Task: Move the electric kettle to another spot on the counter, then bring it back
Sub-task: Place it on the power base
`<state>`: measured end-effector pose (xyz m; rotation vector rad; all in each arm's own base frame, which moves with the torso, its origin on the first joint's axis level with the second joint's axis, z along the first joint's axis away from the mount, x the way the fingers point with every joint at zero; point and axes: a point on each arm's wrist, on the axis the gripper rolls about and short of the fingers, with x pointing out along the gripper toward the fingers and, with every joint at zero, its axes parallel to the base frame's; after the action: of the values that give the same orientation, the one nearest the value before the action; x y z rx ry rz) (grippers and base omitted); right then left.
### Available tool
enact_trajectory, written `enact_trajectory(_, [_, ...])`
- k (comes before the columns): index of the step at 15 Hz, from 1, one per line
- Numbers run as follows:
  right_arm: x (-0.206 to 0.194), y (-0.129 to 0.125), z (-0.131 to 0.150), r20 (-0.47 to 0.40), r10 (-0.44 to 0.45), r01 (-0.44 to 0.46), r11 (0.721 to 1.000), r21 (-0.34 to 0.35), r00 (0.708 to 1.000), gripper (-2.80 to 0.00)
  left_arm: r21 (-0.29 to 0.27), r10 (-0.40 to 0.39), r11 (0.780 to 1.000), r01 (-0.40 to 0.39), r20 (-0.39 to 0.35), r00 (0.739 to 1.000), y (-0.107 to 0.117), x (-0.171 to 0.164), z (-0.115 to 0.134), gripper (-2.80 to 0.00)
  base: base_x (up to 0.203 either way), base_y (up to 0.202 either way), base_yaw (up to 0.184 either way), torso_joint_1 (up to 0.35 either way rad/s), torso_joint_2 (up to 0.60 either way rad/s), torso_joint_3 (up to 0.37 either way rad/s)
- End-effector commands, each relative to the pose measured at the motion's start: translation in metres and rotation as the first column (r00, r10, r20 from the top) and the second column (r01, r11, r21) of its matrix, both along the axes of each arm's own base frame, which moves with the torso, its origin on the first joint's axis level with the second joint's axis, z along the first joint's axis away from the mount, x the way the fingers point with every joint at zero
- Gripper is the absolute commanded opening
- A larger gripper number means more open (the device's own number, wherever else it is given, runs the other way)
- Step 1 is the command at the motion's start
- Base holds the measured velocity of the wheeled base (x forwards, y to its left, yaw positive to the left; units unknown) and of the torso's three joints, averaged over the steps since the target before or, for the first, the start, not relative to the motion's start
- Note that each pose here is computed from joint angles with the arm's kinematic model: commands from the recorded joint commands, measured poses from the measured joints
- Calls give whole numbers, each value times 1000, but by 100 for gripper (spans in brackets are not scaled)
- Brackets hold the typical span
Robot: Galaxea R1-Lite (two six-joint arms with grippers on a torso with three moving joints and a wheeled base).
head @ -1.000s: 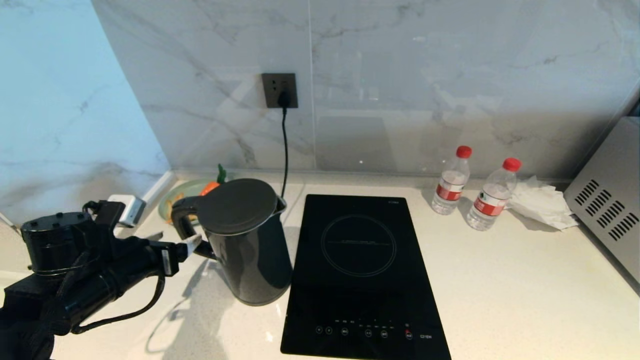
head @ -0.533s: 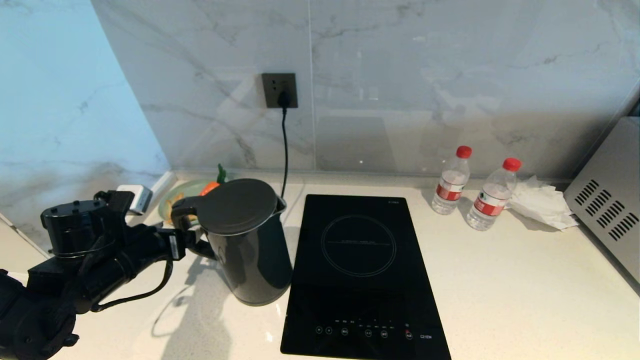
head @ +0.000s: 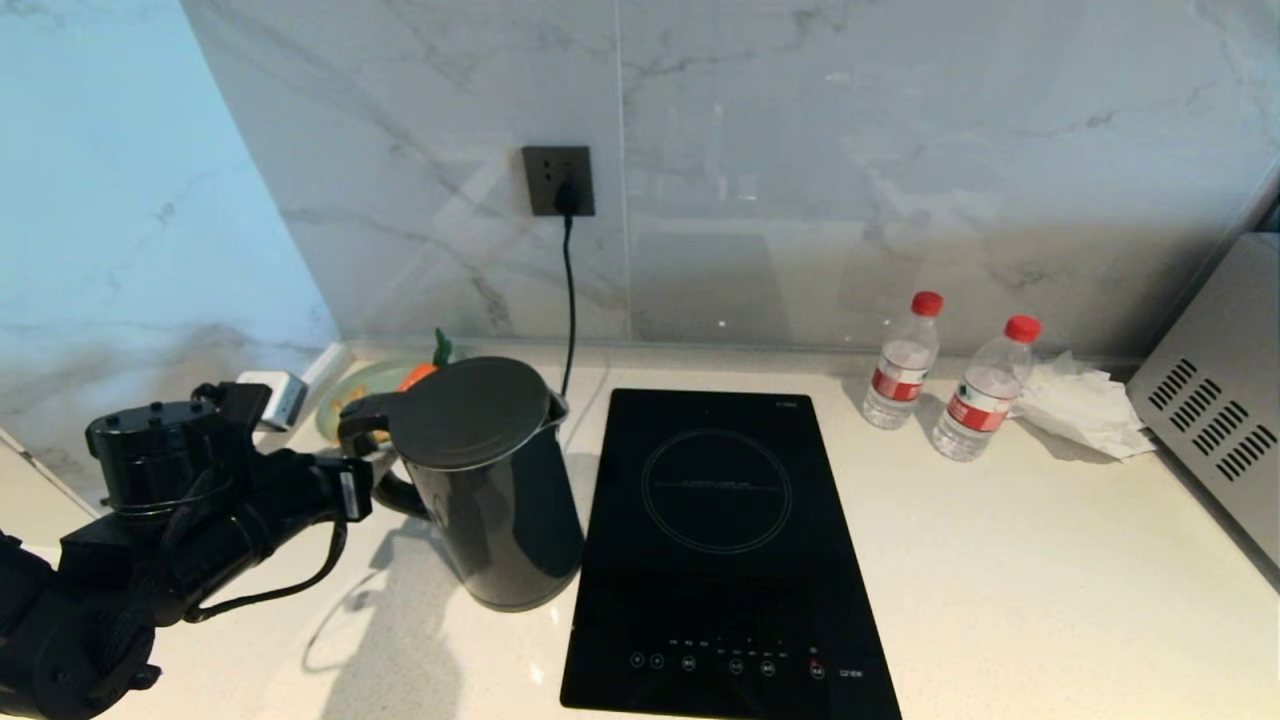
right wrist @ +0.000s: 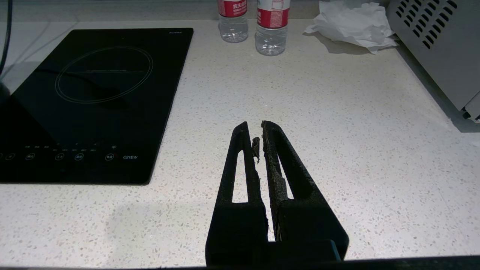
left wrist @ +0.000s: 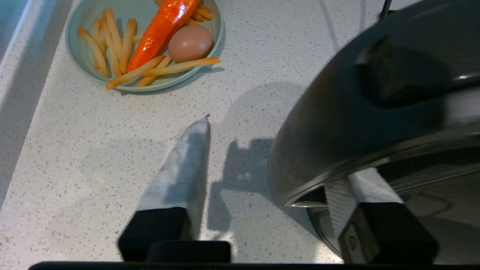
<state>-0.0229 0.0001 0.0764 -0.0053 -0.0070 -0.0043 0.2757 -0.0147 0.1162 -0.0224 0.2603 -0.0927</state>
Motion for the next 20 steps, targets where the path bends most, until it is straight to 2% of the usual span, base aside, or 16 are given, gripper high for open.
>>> enact_trajectory(1, [0, 0, 0, 1, -2, 2, 1000, -1, 1000, -280, 1, 9, 1000, -9, 3, 1000, 2, 0, 0, -280, 0, 0, 0, 0, 0, 0])
enact_trajectory(7, [0, 0, 0, 1, -2, 2, 1000, -1, 1000, -280, -1, 18, 1000, -18, 18, 1000, 4, -7, 5, -280, 0, 0, 0, 0, 0, 0])
enact_trajectory(11, [0, 0, 0, 1, 0, 0, 1000, -1, 1000, -280, 2, 34, 999, -34, 41, 999, 5, -28, 14, -280, 0, 0, 0, 0, 0, 0])
enact_trajectory(15, [0, 0, 0, 1, 1, -1, 1000, -1, 1000, -280, 30, 86, 996, -85, -20, 996, 3, -44, 1, -280, 0, 0, 0, 0, 0, 0])
enact_trajectory(18, [0, 0, 0, 1, -2, 2, 1000, -1, 1000, -280, 57, 128, 991, -124, -61, 990, -2, -43, -9, -280, 0, 0, 0, 0, 0, 0])
enact_trajectory(20, [0, 0, 0, 1, -1, 1, 1000, -1, 1000, -280, 86, 183, 981, -175, -92, 979, -9, -40, -18, -280, 0, 0, 0, 0, 0, 0])
